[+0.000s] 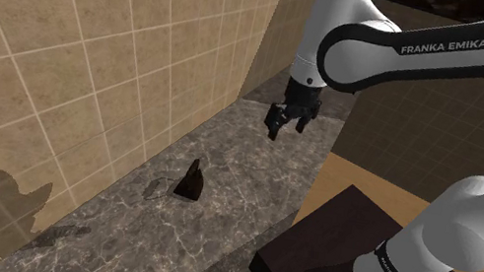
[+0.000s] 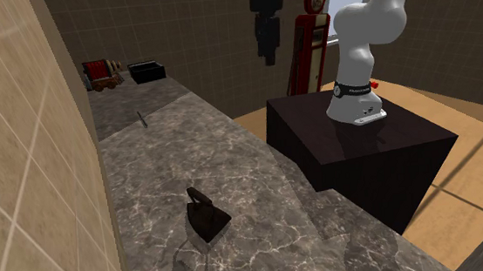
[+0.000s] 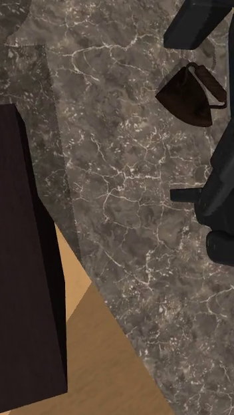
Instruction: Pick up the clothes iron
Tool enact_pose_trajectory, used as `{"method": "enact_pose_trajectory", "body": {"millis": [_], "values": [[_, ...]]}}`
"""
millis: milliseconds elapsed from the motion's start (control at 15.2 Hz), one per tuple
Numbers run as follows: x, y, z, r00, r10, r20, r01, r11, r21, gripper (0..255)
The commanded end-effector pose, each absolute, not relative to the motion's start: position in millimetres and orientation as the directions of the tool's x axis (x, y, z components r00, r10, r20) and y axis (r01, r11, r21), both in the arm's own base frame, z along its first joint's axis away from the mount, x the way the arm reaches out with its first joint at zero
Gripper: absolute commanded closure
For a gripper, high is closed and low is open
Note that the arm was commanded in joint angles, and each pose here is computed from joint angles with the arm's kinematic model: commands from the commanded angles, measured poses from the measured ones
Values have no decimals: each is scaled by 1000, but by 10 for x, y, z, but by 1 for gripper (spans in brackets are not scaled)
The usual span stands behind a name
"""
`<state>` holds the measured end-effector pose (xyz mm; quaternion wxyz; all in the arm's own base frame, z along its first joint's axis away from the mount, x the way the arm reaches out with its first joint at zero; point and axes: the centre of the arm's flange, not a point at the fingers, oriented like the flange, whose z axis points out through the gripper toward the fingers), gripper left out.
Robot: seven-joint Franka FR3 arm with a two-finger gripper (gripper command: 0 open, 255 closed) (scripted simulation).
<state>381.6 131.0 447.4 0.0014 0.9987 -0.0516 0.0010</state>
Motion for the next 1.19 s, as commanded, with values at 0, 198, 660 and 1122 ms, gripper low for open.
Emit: {"method": "enact_pose_trajectory", "body": {"millis": [0,198,660,1122], "values": [[3940,1456,4280,990,-144,-4,-144,-990,3,0],[4137,1671,4001,980,-200,-14,-200,-980,6,0],[4632,2129,3342,944,-328,-38,-328,-945,14,0],[5166,2516,2668,891,-450,-59,-450,-893,26,0]]}}
